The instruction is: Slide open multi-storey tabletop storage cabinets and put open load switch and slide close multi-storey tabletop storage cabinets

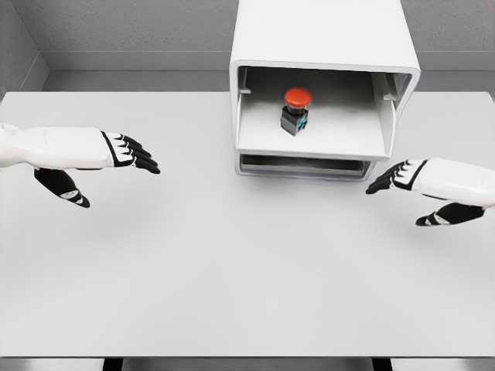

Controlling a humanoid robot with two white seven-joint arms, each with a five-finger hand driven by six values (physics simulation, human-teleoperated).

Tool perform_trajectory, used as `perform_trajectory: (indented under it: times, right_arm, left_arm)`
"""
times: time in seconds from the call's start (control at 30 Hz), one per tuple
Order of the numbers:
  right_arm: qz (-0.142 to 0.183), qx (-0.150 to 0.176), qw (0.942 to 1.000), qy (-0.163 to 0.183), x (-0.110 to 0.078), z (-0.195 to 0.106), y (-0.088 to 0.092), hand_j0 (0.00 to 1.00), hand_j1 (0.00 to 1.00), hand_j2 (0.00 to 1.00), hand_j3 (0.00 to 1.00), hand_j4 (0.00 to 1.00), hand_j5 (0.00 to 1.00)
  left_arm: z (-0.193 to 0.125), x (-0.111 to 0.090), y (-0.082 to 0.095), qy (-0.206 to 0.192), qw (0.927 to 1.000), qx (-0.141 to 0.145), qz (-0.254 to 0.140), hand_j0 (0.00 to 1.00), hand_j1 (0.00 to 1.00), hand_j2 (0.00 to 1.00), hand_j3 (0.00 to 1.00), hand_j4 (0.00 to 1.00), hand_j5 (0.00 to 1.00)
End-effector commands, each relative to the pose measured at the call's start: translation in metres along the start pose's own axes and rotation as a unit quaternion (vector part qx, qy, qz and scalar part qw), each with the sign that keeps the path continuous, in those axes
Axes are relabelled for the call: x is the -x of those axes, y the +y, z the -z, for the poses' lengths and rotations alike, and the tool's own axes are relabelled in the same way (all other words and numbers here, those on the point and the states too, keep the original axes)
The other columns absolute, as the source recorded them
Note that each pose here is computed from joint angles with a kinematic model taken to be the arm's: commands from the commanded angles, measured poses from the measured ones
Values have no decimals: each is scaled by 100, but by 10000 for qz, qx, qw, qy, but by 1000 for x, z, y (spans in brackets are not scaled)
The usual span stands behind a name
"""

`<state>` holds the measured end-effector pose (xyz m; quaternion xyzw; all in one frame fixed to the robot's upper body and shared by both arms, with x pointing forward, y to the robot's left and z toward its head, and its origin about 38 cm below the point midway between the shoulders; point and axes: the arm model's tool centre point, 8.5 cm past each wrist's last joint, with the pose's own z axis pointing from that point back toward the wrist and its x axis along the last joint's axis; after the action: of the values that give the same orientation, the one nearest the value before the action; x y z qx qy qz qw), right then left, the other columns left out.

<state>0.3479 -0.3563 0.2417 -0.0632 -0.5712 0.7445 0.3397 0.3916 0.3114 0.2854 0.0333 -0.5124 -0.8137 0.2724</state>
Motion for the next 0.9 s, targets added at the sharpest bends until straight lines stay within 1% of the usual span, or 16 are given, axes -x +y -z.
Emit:
perform_trajectory:
  times: [0.0,0.03,0.13,0.17,0.23,0.3,0.37,0.43,0.57,0.7,0.87]
  right_arm:
    - [-38,-98,9997,-215,-12,10,3,87,87,87,87,87,87]
    - [-31,-181,9994,-291,-14,15,6,87,87,87,87,87,87]
    - [-154,-98,9991,-378,-17,21,-5,87,87,87,87,87,87]
    - [-170,-117,9989,-430,-19,24,-5,87,87,87,87,87,87]
    - [-239,-142,9977,-615,-23,38,-10,88,88,88,88,88,88]
    - [-287,-92,9973,-668,-24,44,-15,88,88,88,88,88,88]
    - [-304,-143,9965,-761,-26,52,-14,88,88,88,88,88,88]
    - [-402,-173,9959,-791,-28,59,-17,88,88,88,88,88,88]
    - [-411,-109,9958,-812,-23,69,-24,88,88,88,88,88,88]
    - [-376,9,9966,-727,-12,75,-33,89,89,89,89,89,89]
    - [-289,18,9978,-604,2,81,-35,89,89,89,89,89,89]
  left_arm:
    - [0,0,0,1,10000,-19,-27,100,100,100,100,100,100]
    - [0,0,0,-1,10000,-14,-31,100,100,100,100,100,100]
    - [0,0,0,-1,10000,-13,-31,100,100,100,100,100,100]
    - [0,0,0,-1,10000,-13,-31,100,100,100,100,100,100]
    - [0,0,0,-1,10000,-13,-31,100,100,100,100,100,100]
    - [0,0,0,-1,10000,-13,-31,100,100,100,100,100,100]
    - [0,0,0,-9,10000,-15,-30,100,100,100,100,100,100]
    - [-1,0,0,8,10000,-15,-26,100,100,100,100,100,100]
    - [-1,0,0,8,10000,-15,-26,100,100,100,100,100,100]
    - [-1,0,0,8,10000,-15,-26,100,100,100,100,100,100]
    - [-1,0,0,8,10000,-15,-26,100,100,100,100,100,100]
